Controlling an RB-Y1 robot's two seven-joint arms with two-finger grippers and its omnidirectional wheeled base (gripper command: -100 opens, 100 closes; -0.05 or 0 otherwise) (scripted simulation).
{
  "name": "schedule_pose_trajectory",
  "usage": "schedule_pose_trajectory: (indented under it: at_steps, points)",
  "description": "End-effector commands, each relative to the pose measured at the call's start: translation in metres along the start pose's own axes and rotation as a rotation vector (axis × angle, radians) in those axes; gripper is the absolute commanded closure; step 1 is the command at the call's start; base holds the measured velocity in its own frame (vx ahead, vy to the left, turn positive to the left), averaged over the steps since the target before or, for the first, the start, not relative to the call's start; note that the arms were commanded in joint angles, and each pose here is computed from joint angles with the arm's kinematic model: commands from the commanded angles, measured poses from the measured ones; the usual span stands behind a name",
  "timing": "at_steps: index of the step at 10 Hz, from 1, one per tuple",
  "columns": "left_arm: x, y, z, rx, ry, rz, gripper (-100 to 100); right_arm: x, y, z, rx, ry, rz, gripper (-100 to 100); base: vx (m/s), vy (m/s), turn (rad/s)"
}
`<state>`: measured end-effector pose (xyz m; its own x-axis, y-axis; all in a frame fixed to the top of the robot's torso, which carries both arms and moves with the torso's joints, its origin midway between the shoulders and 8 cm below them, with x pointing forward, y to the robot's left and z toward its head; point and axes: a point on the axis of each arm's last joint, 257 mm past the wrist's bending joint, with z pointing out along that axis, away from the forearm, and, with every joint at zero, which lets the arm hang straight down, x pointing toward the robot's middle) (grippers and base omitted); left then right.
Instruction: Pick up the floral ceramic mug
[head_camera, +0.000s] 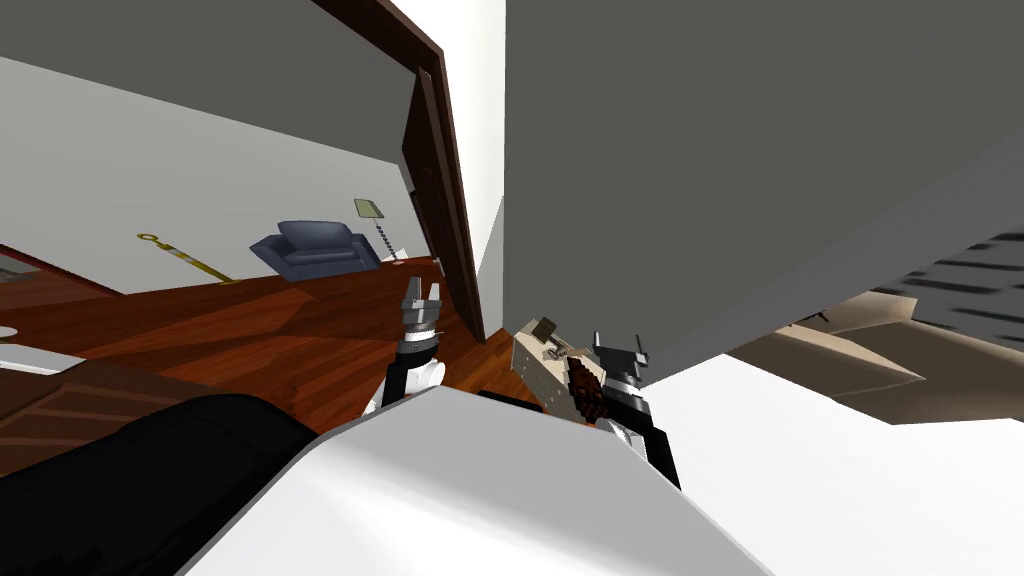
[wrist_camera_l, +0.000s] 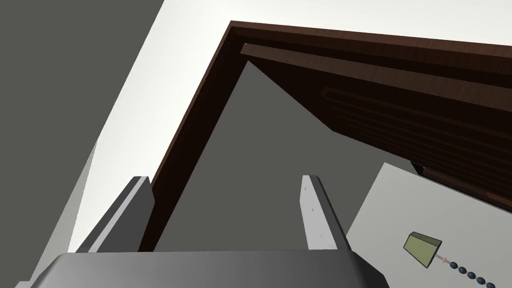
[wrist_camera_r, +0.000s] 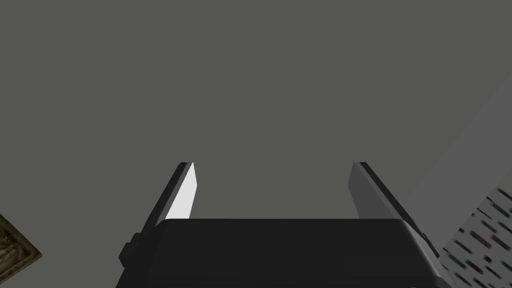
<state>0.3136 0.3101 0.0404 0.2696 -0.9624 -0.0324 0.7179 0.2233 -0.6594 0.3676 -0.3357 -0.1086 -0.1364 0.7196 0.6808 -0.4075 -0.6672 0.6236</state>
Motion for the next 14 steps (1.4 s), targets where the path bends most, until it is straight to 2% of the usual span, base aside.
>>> schedule_pose_trajectory:
  at_steps: [1,2,3,5,6,8,9,11,12,14]
  points:
    - [0.0,0.0,0.0,0.0,0.0,0.0,0,-0.011,-0.002,-0.007,0.011,-0.028,0.059,-100,0.026,0.019,0.13]
    - [0.0,0.0,0.0,0.0,0.0,0.0,0,-0.011,-0.002,-0.007,0.011,-0.028,0.069,-100,0.015,0.011,-0.023]
    - [0.0,0.0,0.0,0.0,0.0,0.0,0,-0.036,-0.008,-0.017,0.032,-0.09,0.13,-100,0.019,0.031,0.283]
    - [0.0,0.0,0.0,0.0,0.0,0.0,0,-0.036,-0.008,-0.017,0.03,-0.09,0.165,-100,0.017,0.016,0.054]
    - [0.0,0.0,0.0,0.0,0.0,0.0,0,-0.061,-0.013,-0.03,0.048,-0.155,0.219,-100,0.022,0.03,0.229]
    - [0.0,0.0,0.0,0.0,0.0,0.0,0,-0.061,-0.013,-0.03,0.044,-0.158,0.262,-100,0.022,0.02,0.085]
    - [0.0,0.0,0.0,0.0,0.0,0.0,0,-0.087,-0.019,-0.044,0.057,-0.227,0.315,-100,0.023,0.039,0.269]
    - [0.0,0.0,0.0,0.0,0.0,0.0,0,-0.087,-0.018,-0.045,0.051,-0.229,0.36,-100,0.018,0.02,0.068]
    - [0.0,0.0,0.0,0.0,0.0,0.0,0,-0.112,-0.023,-0.061,0.06,-0.302,0.412,-100,0.023,0.034,0.264]
    - [0.0,0.0,0.0,0.0,0.0,0.0,0,-0.113,-0.023,-0.061,0.053,-0.305,0.458,-100,0.019,0.018,0.076]
